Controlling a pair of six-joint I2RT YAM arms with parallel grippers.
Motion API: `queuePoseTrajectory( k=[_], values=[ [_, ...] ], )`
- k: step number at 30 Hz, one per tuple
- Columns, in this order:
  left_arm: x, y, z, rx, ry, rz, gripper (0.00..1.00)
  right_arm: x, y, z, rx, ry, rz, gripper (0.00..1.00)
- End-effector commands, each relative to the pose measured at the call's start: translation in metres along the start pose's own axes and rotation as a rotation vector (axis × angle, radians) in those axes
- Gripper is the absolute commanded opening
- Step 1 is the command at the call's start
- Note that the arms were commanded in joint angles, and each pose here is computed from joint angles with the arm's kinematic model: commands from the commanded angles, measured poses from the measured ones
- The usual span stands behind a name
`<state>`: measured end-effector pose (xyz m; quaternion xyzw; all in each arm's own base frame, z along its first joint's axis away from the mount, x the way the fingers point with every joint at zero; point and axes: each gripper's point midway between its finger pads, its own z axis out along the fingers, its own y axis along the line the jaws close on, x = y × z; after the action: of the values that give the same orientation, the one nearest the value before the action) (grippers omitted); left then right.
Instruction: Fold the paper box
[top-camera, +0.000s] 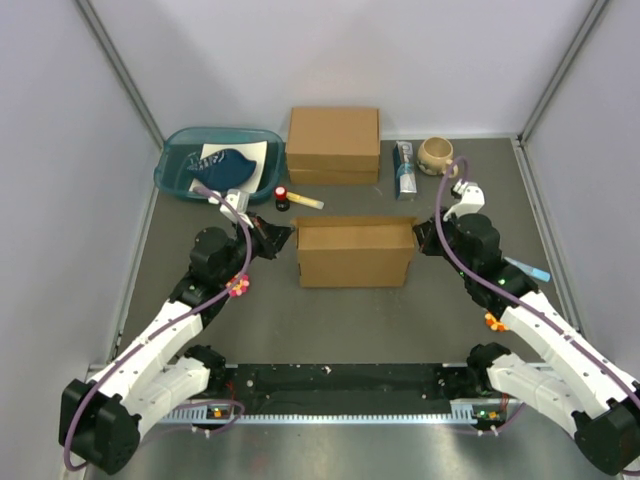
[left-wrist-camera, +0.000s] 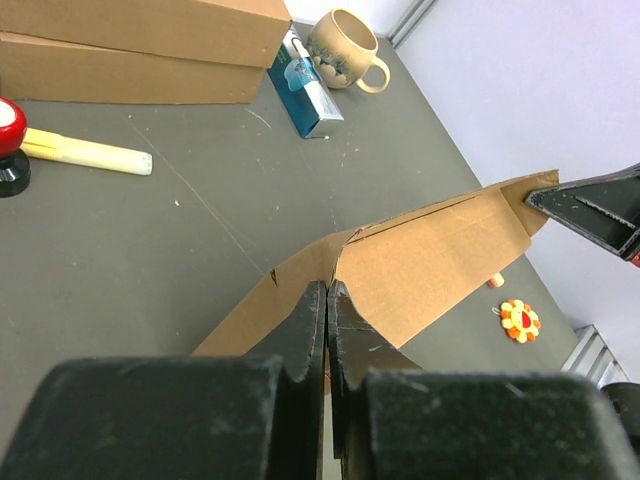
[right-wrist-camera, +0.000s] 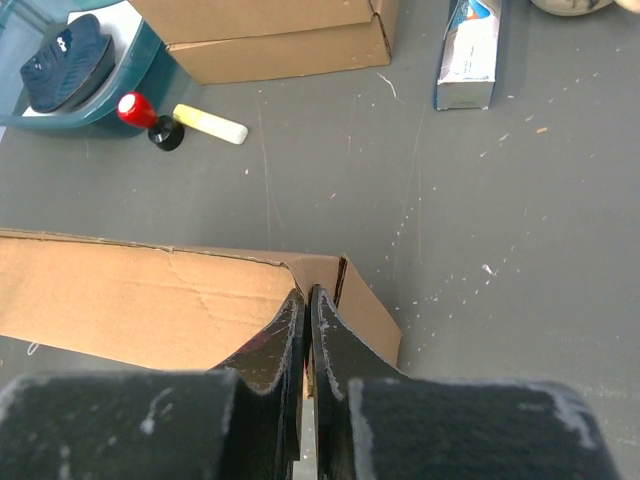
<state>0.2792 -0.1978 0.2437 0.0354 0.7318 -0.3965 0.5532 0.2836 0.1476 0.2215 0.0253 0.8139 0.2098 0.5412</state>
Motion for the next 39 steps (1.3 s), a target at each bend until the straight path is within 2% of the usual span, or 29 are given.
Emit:
queuePoseTrajectory(
  k=[1,6,7,11,18,26,30,34,37,39],
  values=[
    [-0.009,-0.010,0.001,0.041,-0.038,-0.041,0.00,0.037,-0.011,-0.002,0.034,0.127,-0.049,0.00],
    [-0.016,-0.013,0.000,0.020,-0.025,-0.056,0.01,0.043,-0.013,-0.003,0.041,0.150,-0.078,0.00],
    [-0.017,-0.014,0.000,0.016,-0.017,-0.049,0.02,0.042,-0.014,-0.003,0.045,0.149,-0.078,0.00],
    [-0.012,-0.007,-0.001,-0.014,0.019,0.013,0.21,0.042,-0.014,-0.004,0.042,0.151,-0.084,0.00],
    [-0.001,0.011,-0.011,-0.080,0.025,0.078,0.30,0.040,-0.012,-0.005,0.037,0.150,-0.086,0.00],
    [0.002,0.019,-0.013,-0.107,0.043,0.124,0.36,0.037,-0.011,-0.005,0.034,0.146,-0.092,0.00],
    [0.003,0.024,-0.013,-0.130,0.048,0.140,0.43,0.038,-0.010,-0.004,0.032,0.152,-0.091,0.00],
    [-0.002,0.026,-0.014,-0.141,0.038,0.174,0.43,0.038,-0.010,-0.003,0.030,0.155,-0.092,0.00],
    [-0.001,0.024,-0.013,-0.131,0.042,0.177,0.36,0.038,-0.010,-0.003,0.031,0.156,-0.091,0.00],
    [0.001,0.022,-0.013,-0.119,0.048,0.173,0.28,0.038,-0.009,-0.003,0.030,0.155,-0.092,0.00]
  ],
)
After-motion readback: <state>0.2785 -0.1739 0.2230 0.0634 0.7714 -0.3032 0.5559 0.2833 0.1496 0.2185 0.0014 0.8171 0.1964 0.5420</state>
